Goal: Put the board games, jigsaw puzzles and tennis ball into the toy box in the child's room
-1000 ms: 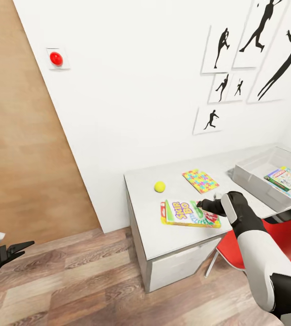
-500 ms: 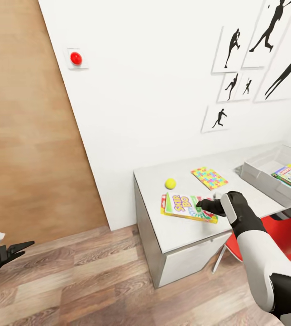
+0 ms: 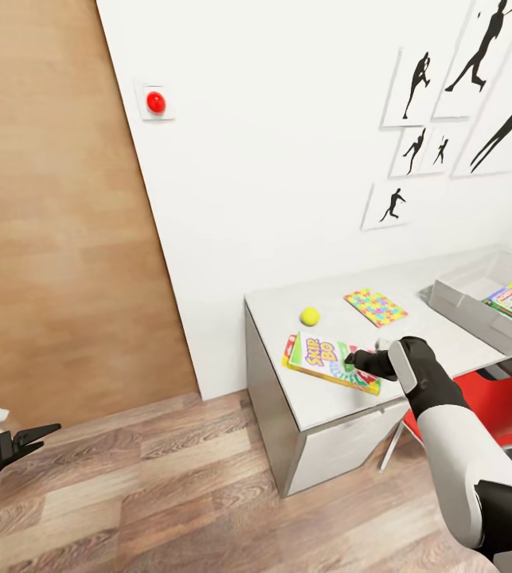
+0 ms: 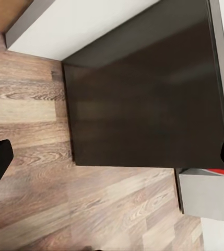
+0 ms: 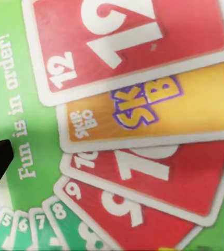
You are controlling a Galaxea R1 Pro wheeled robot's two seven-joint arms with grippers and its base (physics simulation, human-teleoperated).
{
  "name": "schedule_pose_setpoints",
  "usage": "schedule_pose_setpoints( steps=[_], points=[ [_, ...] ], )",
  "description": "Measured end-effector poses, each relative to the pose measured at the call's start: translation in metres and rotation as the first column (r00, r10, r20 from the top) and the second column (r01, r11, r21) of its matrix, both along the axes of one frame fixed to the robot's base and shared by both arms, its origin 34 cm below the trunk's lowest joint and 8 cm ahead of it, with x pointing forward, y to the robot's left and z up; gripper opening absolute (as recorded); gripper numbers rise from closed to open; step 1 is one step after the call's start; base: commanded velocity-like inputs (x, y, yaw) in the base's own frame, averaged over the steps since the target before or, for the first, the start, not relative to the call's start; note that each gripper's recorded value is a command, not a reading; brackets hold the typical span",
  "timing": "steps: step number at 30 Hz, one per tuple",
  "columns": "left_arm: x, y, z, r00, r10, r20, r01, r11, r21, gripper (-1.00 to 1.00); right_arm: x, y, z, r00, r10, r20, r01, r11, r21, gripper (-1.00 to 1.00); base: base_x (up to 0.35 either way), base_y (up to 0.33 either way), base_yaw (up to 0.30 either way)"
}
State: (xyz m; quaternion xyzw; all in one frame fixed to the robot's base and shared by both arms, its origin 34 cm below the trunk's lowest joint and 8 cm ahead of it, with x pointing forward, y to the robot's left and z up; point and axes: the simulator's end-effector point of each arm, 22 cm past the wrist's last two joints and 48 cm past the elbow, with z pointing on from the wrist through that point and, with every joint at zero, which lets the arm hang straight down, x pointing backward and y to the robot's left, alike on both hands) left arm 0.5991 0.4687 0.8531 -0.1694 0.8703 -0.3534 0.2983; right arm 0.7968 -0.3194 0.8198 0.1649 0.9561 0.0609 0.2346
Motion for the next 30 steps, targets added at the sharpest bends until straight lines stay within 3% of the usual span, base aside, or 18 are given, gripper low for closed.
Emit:
schedule_pose_setpoints(
  steps=[30],
  points=[
    [0.0003,-0.0001,0.0004,1.0,0.0,0.003,0.0,1.0,0.0,1.0,-0.0003,-0.0004,0.0005,1.0,0.003,0.0,-0.003,1.0,-0.008,1.0,-0.001,0.109,0.0]
  ],
)
